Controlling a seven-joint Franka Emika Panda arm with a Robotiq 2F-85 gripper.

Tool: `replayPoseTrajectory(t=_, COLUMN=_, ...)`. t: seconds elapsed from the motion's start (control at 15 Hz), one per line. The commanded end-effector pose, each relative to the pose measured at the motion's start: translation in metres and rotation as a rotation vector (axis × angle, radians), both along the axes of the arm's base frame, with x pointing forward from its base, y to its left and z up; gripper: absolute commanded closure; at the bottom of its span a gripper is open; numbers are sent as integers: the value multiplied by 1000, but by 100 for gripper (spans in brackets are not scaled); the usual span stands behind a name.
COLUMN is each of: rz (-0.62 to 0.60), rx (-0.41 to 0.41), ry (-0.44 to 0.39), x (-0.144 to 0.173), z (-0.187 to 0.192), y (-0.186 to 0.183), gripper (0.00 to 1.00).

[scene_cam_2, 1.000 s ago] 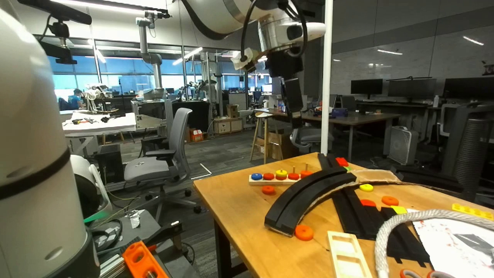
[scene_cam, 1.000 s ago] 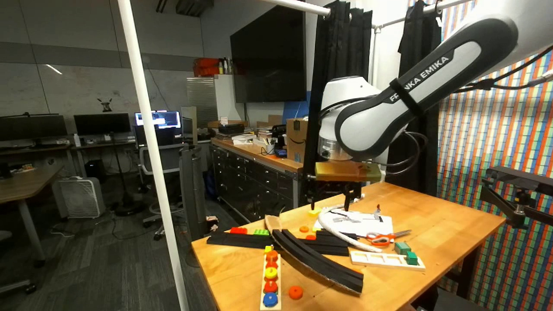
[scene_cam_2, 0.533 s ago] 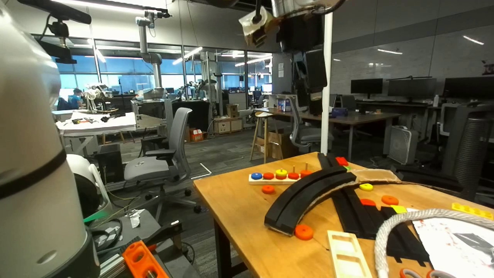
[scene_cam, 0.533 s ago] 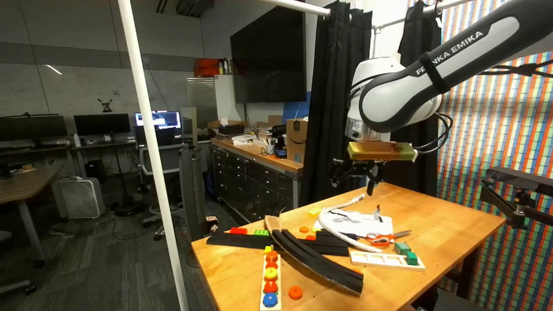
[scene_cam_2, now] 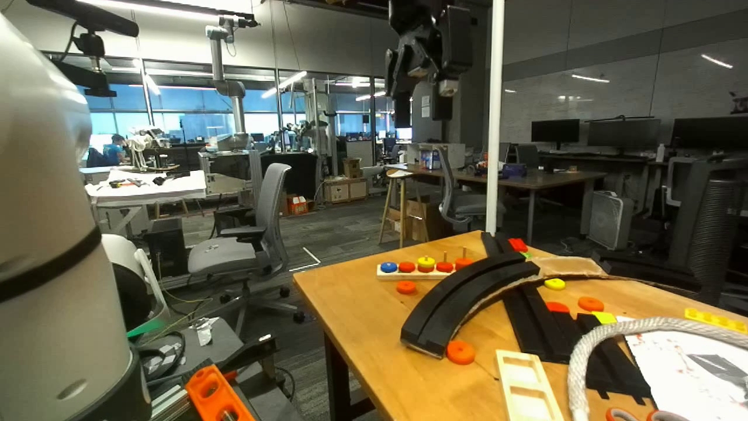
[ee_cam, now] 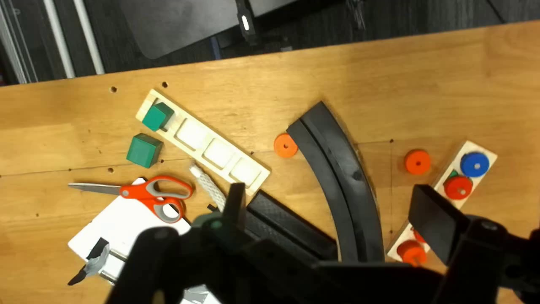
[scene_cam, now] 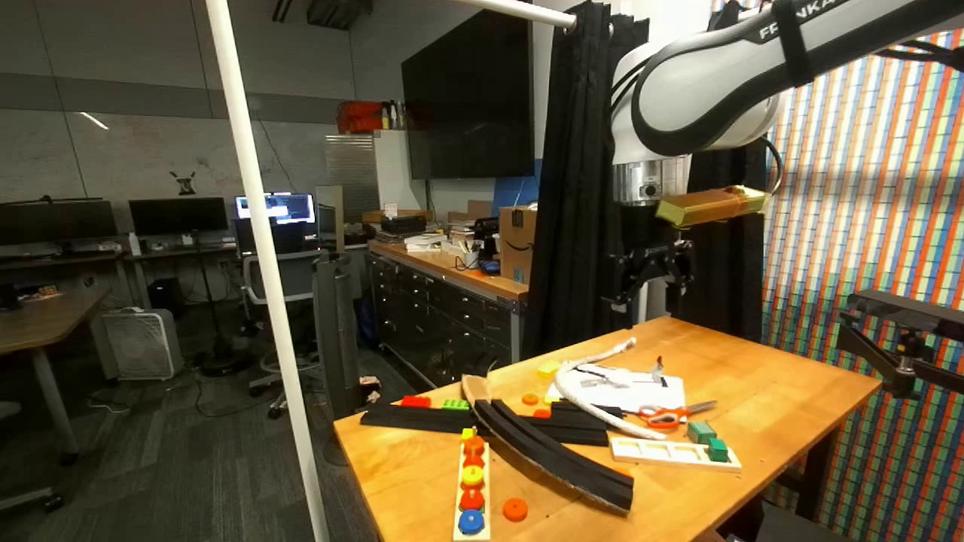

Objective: Pick up the orange object from the wooden object and put it on the table

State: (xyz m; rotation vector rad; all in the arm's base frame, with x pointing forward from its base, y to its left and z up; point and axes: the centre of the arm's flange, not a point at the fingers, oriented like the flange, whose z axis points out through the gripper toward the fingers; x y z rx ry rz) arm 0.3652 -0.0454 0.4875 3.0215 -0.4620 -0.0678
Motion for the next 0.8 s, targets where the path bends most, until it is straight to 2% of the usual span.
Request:
replayPoseTrajectory(t=0.0, rz=189, rx=-58, ry=36, x=-22, z=13, y=7, gripper=0)
replayPoseTrajectory(t=0.27, rz=289, rx=-100, ry=32, x=-41, z=-2, y=5, gripper=0)
replayPoseTrajectory(t=0.33, rz=235, rx=-80, ry=65, x=-24, z=-2, y=6, gripper=0)
replayPoseTrajectory(t=0.73, rz=264, rx=-83, ry=64, x=-33, z=-6, y=7, gripper=0)
